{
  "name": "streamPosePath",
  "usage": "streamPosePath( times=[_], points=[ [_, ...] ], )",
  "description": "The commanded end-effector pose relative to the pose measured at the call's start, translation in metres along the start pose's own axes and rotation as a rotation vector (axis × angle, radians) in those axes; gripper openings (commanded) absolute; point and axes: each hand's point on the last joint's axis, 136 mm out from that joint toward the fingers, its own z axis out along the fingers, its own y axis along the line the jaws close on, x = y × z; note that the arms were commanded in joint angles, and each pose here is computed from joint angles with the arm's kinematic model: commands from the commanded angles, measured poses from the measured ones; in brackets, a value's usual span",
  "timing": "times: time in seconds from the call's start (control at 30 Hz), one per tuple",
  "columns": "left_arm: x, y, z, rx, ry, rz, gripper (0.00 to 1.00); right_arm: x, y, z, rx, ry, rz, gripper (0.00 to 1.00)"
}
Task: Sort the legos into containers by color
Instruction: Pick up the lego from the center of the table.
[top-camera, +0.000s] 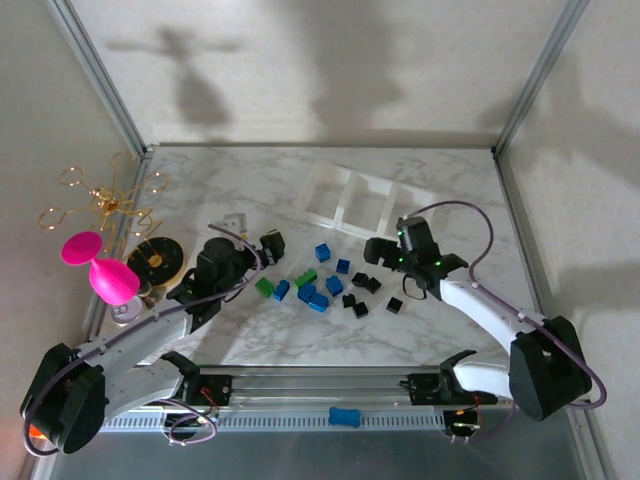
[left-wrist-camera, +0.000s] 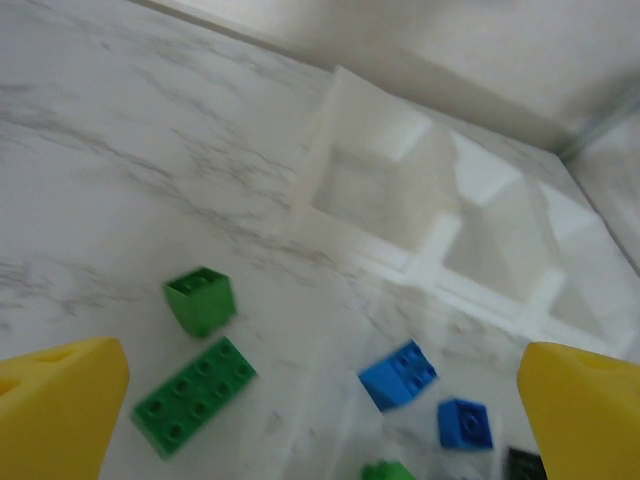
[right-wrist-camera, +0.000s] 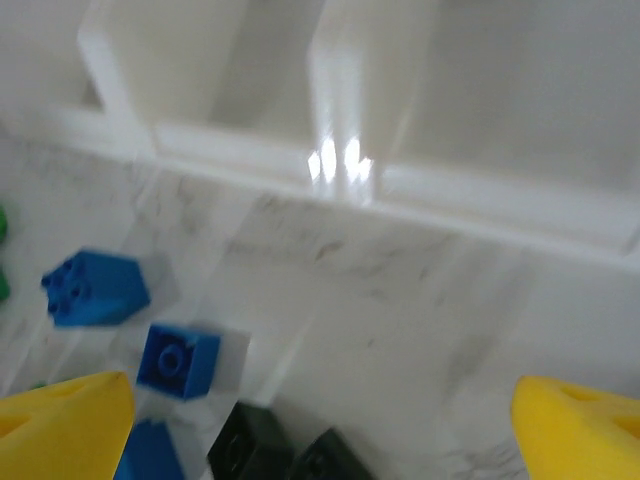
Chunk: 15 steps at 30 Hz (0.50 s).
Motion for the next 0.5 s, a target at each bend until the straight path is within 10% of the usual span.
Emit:
streamPosePath(
  times=[0.0, 0.47],
  points=[
    [0.014, -0.012, -0.004, 0.013, 0.053, -0.024, 0.99, 0.025, 0.012, 0.005, -0.001, 0.095, -0.046, 0.93],
    [0.038, -0.041, -0.005, 0.011, 0.090, -0.072, 1.00, 0.054, 0.037, 0.025, -0.033, 0.286, -0.391, 0.78]
  ],
)
